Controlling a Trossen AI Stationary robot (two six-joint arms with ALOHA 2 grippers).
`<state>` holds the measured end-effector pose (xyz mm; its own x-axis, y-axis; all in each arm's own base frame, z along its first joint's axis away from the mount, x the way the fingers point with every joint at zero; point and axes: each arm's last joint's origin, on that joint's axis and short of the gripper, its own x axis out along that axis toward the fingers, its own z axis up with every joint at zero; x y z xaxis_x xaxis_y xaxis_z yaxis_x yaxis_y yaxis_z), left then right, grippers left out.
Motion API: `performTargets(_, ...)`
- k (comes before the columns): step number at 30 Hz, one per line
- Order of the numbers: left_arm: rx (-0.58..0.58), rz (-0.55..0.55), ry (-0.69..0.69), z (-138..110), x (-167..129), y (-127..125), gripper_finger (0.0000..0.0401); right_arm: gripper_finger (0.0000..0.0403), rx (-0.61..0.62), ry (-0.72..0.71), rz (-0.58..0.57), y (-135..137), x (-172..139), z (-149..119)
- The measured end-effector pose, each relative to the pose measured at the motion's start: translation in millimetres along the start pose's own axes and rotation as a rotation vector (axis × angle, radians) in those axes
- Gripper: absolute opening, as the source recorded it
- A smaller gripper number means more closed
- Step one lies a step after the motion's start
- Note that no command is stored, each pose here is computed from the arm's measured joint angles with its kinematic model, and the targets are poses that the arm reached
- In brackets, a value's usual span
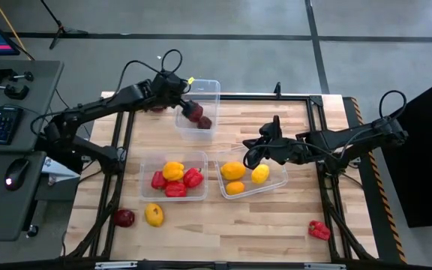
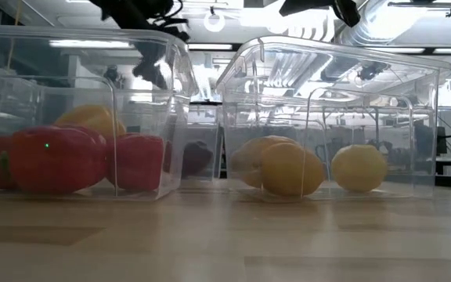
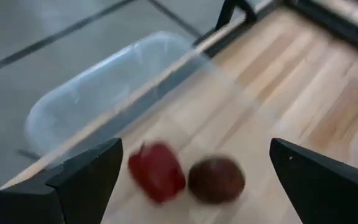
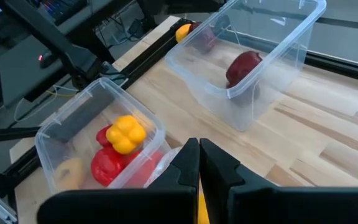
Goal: Sort produce into baskets
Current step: Put the top red apple into the top center transparent bin
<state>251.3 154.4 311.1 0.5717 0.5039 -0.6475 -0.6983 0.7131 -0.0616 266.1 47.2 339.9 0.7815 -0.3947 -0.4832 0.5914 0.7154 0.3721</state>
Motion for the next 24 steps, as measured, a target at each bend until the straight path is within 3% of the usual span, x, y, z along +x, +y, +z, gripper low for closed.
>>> performTargets(2,0.04,0.042,0.039,-5.0,-13.3,4.0,0.0393,0.0,-0.005,0.005,-0.005,-0.6,0.0,-0.6)
performTargets(7,0.014,0.426,0.087,-18.5,-45.8,23.9,0.0393,0.0,-0.012,0.014,-0.024,-3.3,1.1,-0.5)
performTargets(9,-0.023,0.506,0.109,-21.2,-51.7,36.0,0.0393,0.0,-0.011,0.012,-0.033,-5.0,2.3,0.7)
performTargets(12,-0.108,0.503,0.164,-20.4,-42.9,59.7,0.0393,0.0,0.001,0.005,-0.048,-8.2,5.0,3.9)
performTargets(17,-0.239,0.53,0.327,-23.4,-2.1,113.8,0.0393,0.0,0.02,0.003,-0.06,-11.9,8.0,7.4)
performTargets(21,-0.419,0.467,0.482,-31.6,29.7,149.7,0.0393,0.0,0.046,0.005,-0.058,-11.9,8.1,7.4)
performTargets(24,-0.487,0.405,0.582,-41.7,51.2,162.9,0.0393,0.0,0.07,0.005,-0.057,-11.7,8.0,7.3)
